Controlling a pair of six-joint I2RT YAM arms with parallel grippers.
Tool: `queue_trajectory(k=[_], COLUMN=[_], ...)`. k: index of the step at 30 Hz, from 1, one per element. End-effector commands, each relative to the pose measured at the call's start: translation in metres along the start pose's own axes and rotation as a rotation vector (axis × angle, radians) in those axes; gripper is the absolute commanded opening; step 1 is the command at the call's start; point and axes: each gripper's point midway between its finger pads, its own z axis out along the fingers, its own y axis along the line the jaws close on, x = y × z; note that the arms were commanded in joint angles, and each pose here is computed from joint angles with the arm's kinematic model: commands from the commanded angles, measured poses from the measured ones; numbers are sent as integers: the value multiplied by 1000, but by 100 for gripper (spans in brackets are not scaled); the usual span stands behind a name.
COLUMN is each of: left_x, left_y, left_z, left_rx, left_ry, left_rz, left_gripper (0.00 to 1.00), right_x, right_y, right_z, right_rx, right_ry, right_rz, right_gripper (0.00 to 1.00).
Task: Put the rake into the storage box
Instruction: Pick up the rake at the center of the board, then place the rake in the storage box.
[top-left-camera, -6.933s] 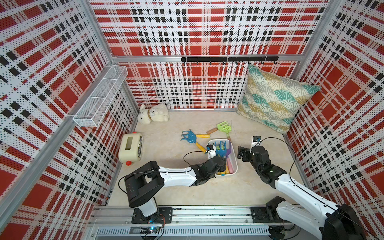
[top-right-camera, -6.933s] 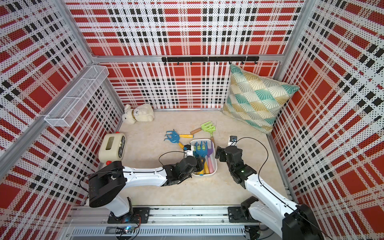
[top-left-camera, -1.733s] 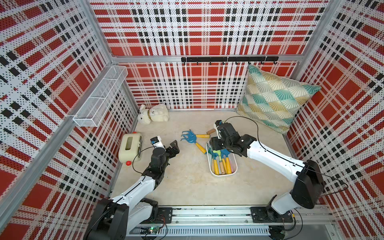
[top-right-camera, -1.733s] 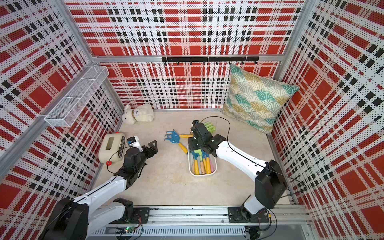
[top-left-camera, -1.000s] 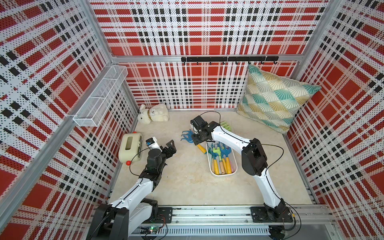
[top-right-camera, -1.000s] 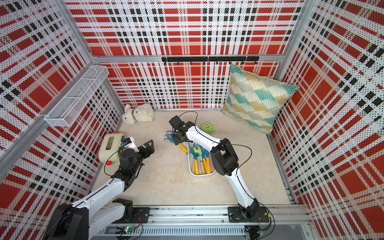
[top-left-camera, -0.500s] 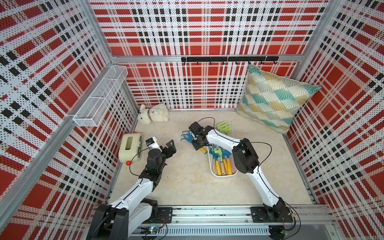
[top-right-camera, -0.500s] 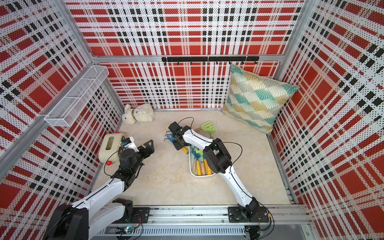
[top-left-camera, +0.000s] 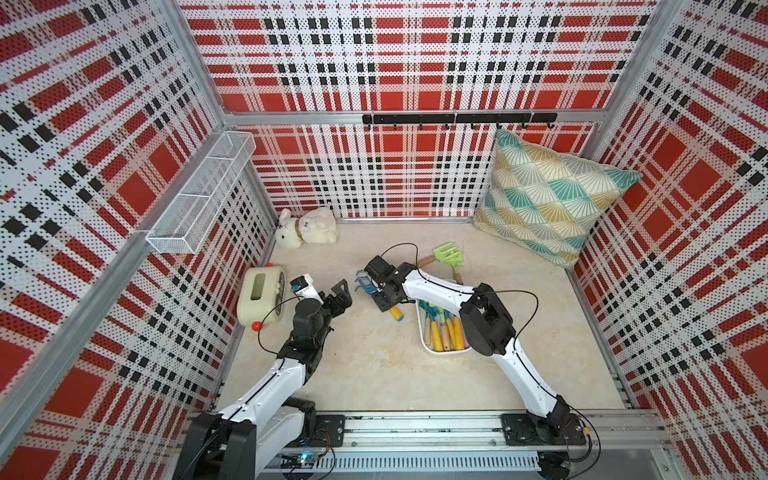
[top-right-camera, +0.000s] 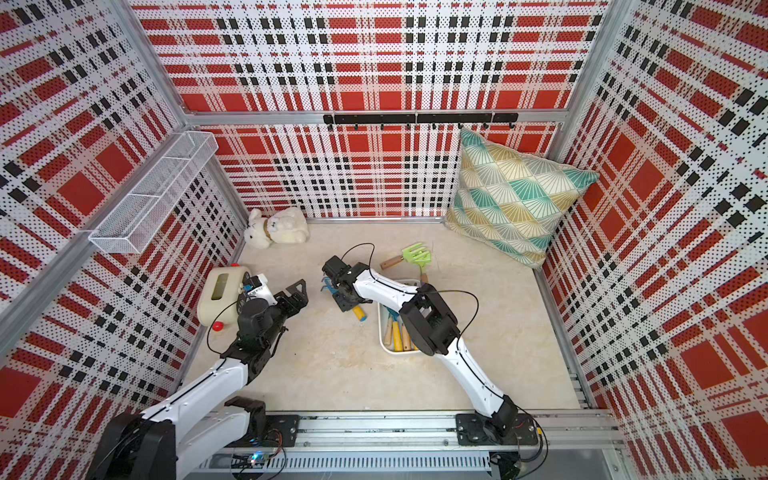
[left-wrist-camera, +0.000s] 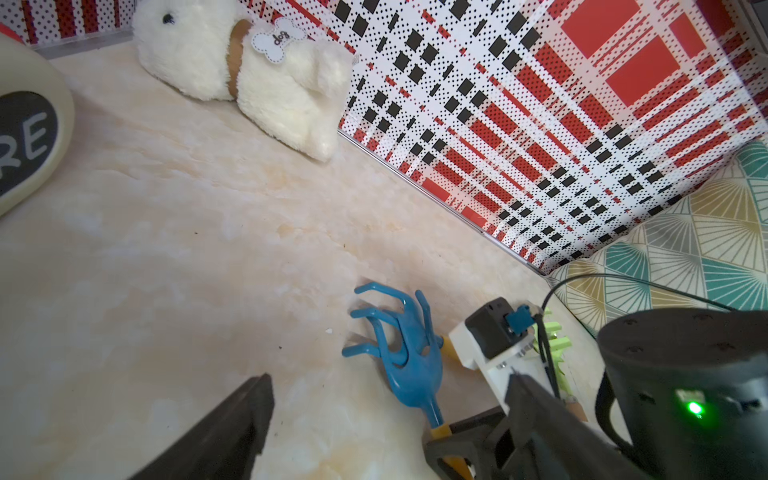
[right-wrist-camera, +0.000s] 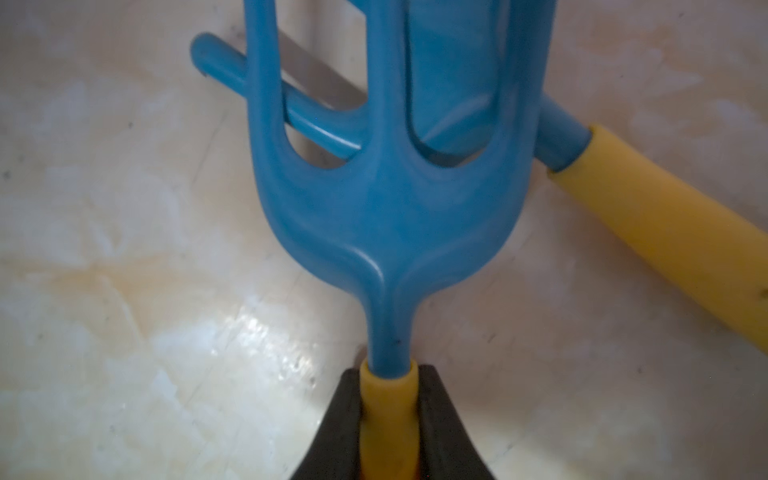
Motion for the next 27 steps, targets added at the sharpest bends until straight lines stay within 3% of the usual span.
queue_trajectory(k=[1,9,15,21,27], left_x=[-7,-19,-16,-8,-2], left_y=[-1,-3,-1,-3,-6], left_z=[-6,-21,-18,-13,-10], left_rx=[15,28,17,14,15], left_ry=[-38,-107,-99,-73,-56], left_rz=[-10,-10,-4,5,12], left_gripper=[93,94,94,94,94], right_x=[-32,-44,-27,21,76], right_y=[20,20,-7,-51,-82], right_z=[-61,-145,-188,-207,-201], right_rx=[-108,-194,-128,25,154], right_ry=[-147,-346,-437,-434,-381], right_rz=[42,126,192,315,413], right_gripper=[0,0,0,0,0])
